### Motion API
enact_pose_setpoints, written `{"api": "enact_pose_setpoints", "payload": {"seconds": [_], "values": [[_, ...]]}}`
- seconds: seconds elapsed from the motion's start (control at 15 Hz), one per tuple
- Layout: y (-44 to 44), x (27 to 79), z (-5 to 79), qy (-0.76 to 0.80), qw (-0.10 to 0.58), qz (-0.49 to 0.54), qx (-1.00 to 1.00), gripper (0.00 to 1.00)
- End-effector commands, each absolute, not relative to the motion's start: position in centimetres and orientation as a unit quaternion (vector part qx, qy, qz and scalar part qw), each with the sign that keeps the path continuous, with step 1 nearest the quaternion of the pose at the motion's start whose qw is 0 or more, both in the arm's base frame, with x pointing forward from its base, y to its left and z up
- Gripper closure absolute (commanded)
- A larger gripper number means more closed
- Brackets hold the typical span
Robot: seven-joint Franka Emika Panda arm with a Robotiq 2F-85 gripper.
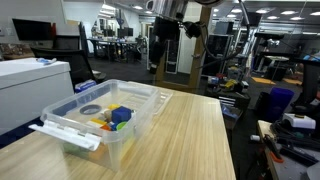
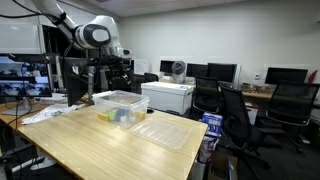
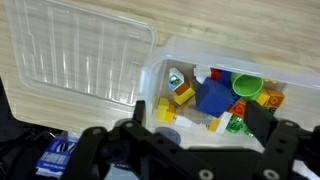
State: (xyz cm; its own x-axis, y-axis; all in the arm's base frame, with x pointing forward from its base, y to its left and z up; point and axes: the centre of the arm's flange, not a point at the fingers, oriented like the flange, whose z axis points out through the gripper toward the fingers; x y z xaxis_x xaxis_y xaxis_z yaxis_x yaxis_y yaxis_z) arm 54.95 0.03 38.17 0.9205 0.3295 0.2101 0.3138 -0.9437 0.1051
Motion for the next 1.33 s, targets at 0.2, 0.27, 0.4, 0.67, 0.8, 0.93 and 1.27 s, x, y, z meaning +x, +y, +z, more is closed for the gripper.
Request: {"api": "enact_pose_setpoints", "payload": {"seconds": [0.2, 0.27, 0.4, 0.67, 0.8, 0.93, 1.27], "values": [[5.5, 60.3, 33.9, 0.199, -0.002, 0.133, 0.971, 0.0], [6.1, 60.4, 33.2, 0.199, -0.003, 0.134, 0.971, 0.06], [6.7, 60.6, 31.5, 0.201, -0.011, 0.117, 0.972, 0.31], [7.5, 58.9, 28.9, 0.217, -0.026, 0.069, 0.973, 0.72], [8.1, 57.8, 28.0, 0.23, -0.029, 0.048, 0.972, 0.85], [8.4, 56.3, 27.4, 0.248, -0.033, 0.018, 0.968, 0.96], [7.8, 53.4, 26.5, 0.273, -0.043, -0.095, 0.956, 0.98]]}}
